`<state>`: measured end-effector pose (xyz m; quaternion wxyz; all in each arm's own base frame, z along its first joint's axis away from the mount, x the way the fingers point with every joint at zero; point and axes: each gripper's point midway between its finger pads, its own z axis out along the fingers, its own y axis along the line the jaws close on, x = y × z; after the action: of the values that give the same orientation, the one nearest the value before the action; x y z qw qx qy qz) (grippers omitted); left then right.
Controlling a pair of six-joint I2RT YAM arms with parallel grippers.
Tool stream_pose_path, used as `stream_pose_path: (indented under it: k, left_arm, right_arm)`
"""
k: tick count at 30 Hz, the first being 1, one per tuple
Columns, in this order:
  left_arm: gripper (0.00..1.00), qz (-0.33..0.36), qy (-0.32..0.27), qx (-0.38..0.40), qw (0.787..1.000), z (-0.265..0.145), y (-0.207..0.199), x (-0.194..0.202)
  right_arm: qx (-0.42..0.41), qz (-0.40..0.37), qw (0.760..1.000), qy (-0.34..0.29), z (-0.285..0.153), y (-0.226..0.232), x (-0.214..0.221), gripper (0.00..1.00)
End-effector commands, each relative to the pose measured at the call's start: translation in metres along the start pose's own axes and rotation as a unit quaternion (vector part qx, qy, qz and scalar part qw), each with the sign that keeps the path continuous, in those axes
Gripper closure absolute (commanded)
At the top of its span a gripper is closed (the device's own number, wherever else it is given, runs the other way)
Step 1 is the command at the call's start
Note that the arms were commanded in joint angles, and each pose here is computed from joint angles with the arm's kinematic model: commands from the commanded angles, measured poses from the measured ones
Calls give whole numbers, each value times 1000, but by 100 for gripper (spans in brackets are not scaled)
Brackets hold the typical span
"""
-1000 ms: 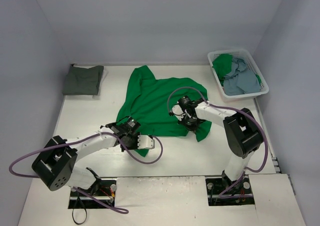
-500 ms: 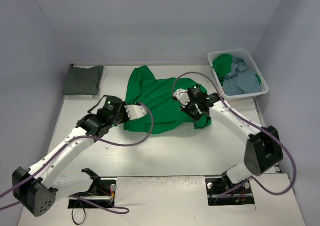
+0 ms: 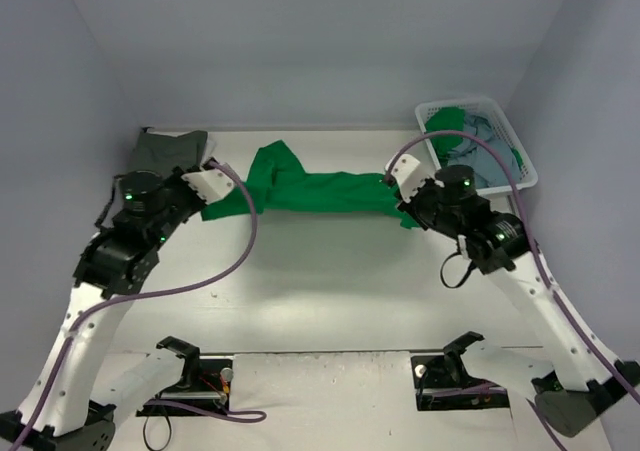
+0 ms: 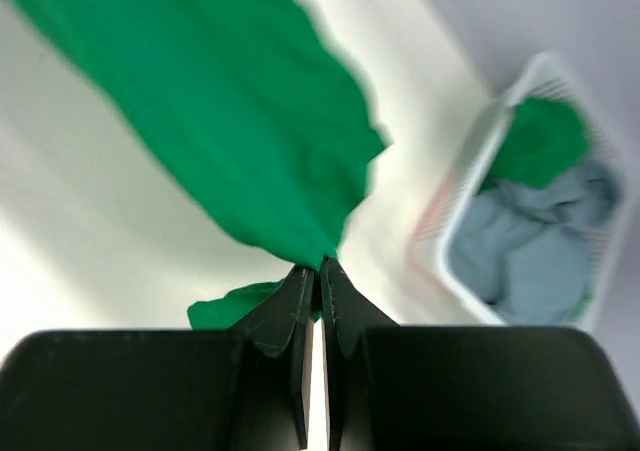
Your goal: Fold and stack the t-shirts
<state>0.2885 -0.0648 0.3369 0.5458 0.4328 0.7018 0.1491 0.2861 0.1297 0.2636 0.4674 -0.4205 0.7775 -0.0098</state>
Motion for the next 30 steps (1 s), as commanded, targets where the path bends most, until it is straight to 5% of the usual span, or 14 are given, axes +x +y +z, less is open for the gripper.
stream_pose_path:
  k: [1, 6, 16, 24, 30]
  left_arm:
    - [100, -26, -78, -103, 991, -51, 63, -42]
    - [100, -70, -150, -190, 968, -119, 118, -82]
    - [100, -130, -274, -240, 922, -227, 159, -140]
    - [100, -146, -315, -242, 906, -255, 168, -161]
    - [100, -142, -302, -213, 918, -233, 159, -158]
  right_arm:
    - [78, -26, 994, -71, -45, -36, -36, 100]
    - [150, -19, 981, -123, -91, -70, -59, 100]
    - [194, 20, 953, -232, -160, -104, -122, 100]
    - [199, 23, 934, -295, -199, -112, -156, 100]
    - [170, 8, 943, -286, -181, -102, -154, 100]
